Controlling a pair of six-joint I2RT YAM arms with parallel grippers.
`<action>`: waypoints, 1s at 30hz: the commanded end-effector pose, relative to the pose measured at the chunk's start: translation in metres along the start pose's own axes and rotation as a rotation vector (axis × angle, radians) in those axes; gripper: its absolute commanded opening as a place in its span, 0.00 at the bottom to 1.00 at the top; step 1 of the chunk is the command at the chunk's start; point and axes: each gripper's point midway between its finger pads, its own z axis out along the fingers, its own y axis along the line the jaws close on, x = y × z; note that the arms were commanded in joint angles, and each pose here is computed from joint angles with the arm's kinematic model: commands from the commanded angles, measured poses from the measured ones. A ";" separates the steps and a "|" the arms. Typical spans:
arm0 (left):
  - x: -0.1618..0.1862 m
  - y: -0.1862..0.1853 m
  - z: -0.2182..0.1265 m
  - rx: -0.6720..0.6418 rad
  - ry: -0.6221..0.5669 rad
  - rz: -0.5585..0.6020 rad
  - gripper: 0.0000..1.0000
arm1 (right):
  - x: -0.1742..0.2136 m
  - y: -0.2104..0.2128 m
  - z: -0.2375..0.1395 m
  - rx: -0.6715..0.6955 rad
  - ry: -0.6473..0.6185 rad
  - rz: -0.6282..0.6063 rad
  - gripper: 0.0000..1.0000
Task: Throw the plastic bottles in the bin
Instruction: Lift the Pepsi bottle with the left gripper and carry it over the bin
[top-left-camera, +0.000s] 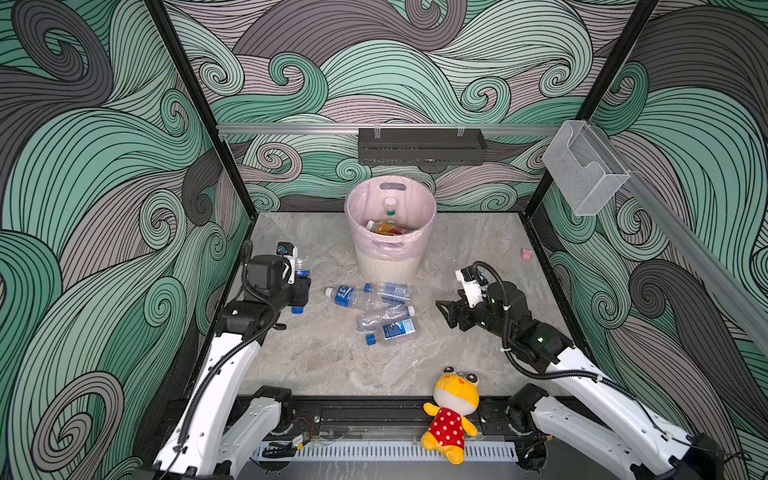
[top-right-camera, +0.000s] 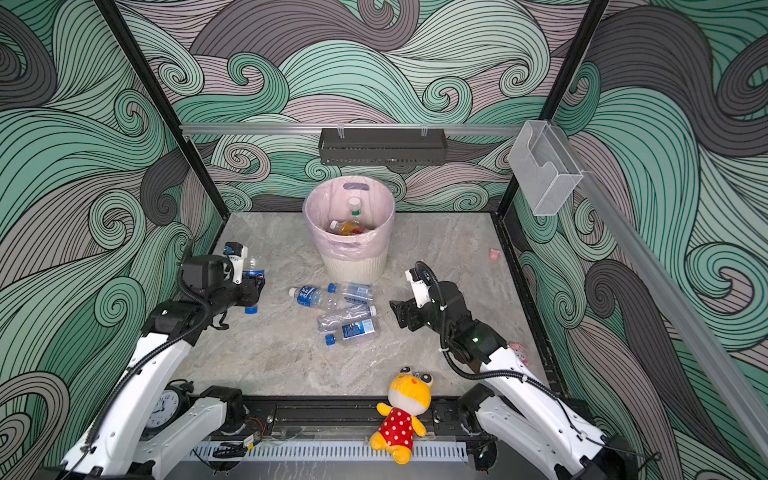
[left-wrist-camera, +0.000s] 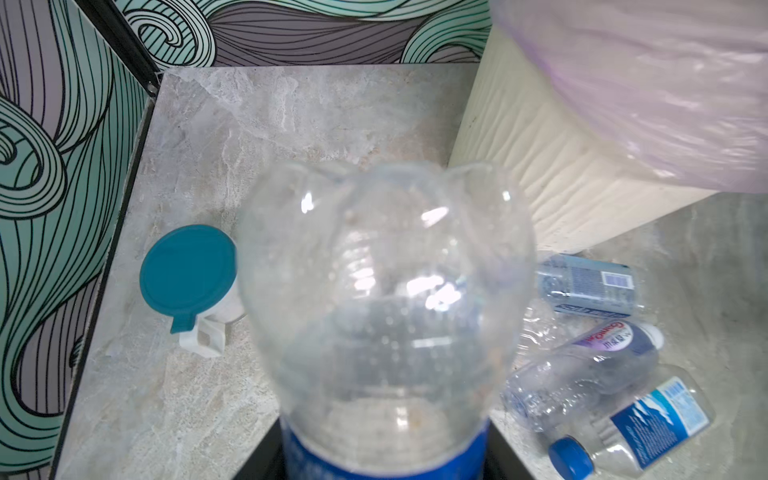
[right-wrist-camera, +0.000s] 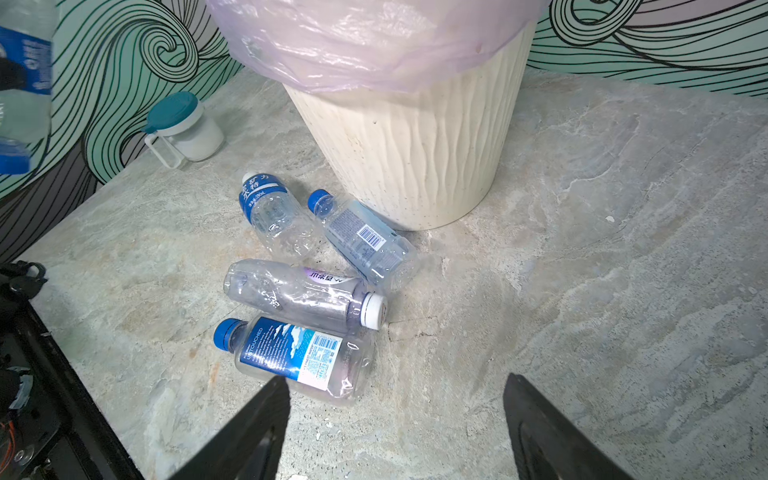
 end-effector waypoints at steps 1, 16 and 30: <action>0.022 -0.011 -0.012 0.065 0.039 -0.071 0.52 | -0.021 0.001 0.000 0.006 -0.051 -0.007 0.80; 0.015 -0.034 -0.048 0.207 -0.069 -0.038 0.54 | -0.022 -0.005 0.007 0.041 -0.035 0.004 0.80; -0.276 -0.177 -0.020 0.491 -0.275 0.076 0.90 | -0.029 0.000 0.010 0.014 -0.064 0.056 0.81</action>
